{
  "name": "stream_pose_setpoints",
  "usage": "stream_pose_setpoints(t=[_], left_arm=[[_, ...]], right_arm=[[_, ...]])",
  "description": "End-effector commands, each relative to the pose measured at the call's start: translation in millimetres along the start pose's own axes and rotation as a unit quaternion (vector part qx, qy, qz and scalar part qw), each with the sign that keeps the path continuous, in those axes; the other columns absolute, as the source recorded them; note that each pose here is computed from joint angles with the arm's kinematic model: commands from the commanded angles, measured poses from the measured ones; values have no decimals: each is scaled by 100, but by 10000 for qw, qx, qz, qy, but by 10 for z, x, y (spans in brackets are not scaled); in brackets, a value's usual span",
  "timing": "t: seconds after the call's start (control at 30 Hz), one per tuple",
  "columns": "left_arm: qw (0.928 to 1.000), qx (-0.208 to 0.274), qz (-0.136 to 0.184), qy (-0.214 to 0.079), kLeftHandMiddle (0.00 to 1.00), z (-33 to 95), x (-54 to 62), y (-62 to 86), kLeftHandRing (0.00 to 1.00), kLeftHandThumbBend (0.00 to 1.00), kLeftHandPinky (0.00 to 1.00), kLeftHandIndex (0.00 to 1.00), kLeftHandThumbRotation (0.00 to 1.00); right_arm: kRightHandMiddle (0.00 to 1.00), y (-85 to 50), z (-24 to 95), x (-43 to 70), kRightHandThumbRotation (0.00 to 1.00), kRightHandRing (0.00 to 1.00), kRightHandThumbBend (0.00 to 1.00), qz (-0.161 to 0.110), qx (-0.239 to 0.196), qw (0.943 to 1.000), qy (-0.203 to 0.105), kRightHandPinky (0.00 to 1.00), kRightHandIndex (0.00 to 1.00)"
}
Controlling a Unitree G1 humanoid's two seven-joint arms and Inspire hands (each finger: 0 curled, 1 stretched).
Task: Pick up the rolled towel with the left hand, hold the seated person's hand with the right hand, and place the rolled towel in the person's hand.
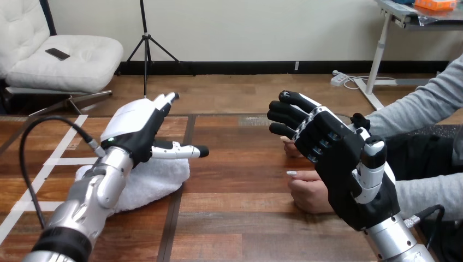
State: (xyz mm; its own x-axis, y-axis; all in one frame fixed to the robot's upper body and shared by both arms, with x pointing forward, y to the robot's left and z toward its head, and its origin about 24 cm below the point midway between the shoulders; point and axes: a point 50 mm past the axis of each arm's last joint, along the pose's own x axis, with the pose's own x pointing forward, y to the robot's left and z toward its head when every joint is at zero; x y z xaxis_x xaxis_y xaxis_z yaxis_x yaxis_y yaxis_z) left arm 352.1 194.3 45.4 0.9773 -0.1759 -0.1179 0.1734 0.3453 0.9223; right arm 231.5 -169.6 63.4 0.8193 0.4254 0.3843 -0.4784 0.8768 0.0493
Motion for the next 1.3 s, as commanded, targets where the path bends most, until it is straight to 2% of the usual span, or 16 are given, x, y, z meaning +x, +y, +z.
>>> stream_pose_setpoints(t=[0.0,0.5,1.27], left_arm=[[9971,650,384,-54,96,65,152,339,95,100,92,93,63],[9885,1490,16,271,98,29,181,296,98,100,97,95,68],[9825,1729,-456,519,99,55,179,270,98,100,100,95,69]], right_arm=[[84,-29,135,194,100,85,100,118,-171,9986,-482,85,84],[84,-30,142,190,100,86,100,118,-146,9986,-493,86,84],[84,-31,161,182,100,86,100,107,-158,9985,-510,86,84]])
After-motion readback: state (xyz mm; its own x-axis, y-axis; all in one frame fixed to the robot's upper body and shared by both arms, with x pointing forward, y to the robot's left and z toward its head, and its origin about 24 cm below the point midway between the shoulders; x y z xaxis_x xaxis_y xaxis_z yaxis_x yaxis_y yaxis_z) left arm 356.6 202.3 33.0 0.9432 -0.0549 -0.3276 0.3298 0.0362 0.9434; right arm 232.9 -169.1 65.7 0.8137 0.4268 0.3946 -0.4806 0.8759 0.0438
